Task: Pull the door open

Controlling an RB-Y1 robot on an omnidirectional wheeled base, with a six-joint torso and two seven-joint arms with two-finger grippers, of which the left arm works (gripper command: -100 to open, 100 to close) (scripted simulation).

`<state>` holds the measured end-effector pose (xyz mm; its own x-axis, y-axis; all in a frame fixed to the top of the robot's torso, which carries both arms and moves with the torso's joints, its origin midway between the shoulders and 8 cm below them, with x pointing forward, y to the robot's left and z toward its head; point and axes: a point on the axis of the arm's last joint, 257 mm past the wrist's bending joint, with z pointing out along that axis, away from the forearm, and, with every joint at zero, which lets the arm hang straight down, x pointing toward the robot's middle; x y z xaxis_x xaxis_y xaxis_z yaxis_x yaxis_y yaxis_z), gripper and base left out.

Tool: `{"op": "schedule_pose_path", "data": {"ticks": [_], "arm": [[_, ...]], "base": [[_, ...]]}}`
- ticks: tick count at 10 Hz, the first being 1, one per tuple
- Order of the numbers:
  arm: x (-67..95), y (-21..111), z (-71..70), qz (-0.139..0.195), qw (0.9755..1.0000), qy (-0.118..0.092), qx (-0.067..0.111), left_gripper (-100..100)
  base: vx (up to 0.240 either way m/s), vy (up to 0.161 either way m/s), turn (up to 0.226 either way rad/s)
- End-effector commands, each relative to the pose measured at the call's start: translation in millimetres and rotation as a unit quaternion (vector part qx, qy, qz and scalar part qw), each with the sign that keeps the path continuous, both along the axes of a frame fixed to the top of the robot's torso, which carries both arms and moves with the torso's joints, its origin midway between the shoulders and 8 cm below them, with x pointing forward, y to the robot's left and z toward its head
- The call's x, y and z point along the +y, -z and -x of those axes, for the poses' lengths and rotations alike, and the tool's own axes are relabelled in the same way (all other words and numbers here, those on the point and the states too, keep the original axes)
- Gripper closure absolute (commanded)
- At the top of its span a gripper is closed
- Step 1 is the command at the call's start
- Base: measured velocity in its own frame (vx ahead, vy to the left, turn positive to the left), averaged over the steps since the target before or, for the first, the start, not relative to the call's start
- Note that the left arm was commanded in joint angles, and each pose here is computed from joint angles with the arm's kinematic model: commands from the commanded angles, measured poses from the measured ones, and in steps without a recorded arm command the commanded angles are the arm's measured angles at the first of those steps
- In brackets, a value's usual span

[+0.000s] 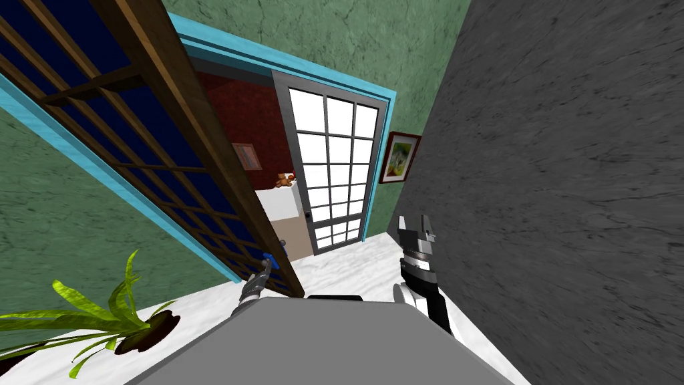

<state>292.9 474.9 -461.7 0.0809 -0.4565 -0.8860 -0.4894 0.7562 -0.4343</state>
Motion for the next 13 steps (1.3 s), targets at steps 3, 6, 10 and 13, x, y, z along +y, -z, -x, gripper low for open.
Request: {"op": "schedule_pose_path", "data": {"ticks": [3,6,10,13], "arm": [[18.2,10.3,21.1,0.02,0.9995,-0.023,0.007,100],[20.3,5.4,14.1,0.019,0.9996,-0.022,0.004,100],[22.7,5.4,16.4,0.059,0.9976,-0.032,-0.019,100],[23.9,5.4,17.6,0.079,0.9957,-0.036,-0.03,100]], "base": [[-0.018,0.005,-0.014],[-0.008,-0.005,0.009],[-0.032,0.006,-0.017],[-0.024,0.0,0.0]]}}
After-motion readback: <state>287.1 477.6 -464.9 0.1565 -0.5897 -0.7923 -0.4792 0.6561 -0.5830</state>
